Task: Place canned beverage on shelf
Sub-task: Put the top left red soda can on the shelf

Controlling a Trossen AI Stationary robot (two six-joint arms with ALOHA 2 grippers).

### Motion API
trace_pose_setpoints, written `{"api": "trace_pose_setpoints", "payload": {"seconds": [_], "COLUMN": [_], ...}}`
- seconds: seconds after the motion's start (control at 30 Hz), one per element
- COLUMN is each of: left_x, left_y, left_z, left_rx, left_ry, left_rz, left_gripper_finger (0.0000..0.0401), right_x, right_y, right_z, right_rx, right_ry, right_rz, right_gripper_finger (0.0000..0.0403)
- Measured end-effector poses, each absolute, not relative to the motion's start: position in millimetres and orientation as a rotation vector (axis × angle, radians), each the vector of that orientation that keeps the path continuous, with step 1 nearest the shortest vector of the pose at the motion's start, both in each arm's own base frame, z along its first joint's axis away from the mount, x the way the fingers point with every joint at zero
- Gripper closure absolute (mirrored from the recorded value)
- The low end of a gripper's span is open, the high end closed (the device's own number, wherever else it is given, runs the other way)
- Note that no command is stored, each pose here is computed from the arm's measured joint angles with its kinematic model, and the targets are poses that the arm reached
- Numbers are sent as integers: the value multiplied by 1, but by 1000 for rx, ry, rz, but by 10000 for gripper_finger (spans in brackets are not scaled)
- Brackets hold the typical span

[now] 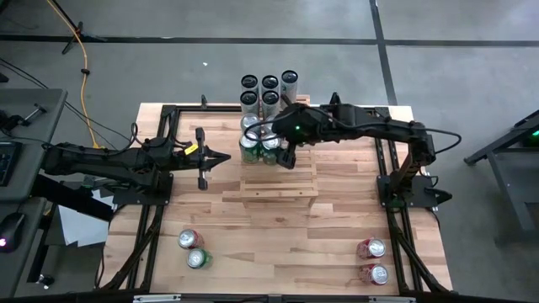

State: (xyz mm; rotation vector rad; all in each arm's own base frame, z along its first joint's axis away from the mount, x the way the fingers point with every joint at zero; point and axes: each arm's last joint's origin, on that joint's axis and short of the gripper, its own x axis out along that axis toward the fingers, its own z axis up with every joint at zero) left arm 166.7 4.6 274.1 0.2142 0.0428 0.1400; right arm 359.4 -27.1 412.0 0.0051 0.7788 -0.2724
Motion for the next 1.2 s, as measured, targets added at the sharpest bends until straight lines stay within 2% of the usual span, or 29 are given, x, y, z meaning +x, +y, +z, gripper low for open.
{"api": "trace_pose_setpoints", "payload": {"seconds": [0.23, 0.5, 0.67, 0.9, 1.07, 1.2], "left_x": [164, 149, 131, 113, 111, 114], "left_y": [6, 6, 5, 3, 3, 3], "left_z": [273, 276, 281, 286, 286, 285], "left_rx": [198, 154, 113, 52, 26, 27], "left_ry": [60, 61, 34, -24, -22, -8], "left_rz": [183, 183, 157, 94, 85, 84], "left_gripper_finger": [401, 401, 401, 401, 401, 401], "right_x": [340, 312, 291, 245, 221, 222], "right_y": [-28, -30, -29, -19, -16, -15], "right_z": [429, 421, 417, 376, 334, 305], "right_rx": [-51, -60, -43, -10, 70, 72], "right_ry": [850, 1072, 1084, 934, 707, 482], "right_rz": [-340, -506, -590, -637, -618, -542], "right_gripper_finger": [57, 57, 57, 57, 57, 57]}}
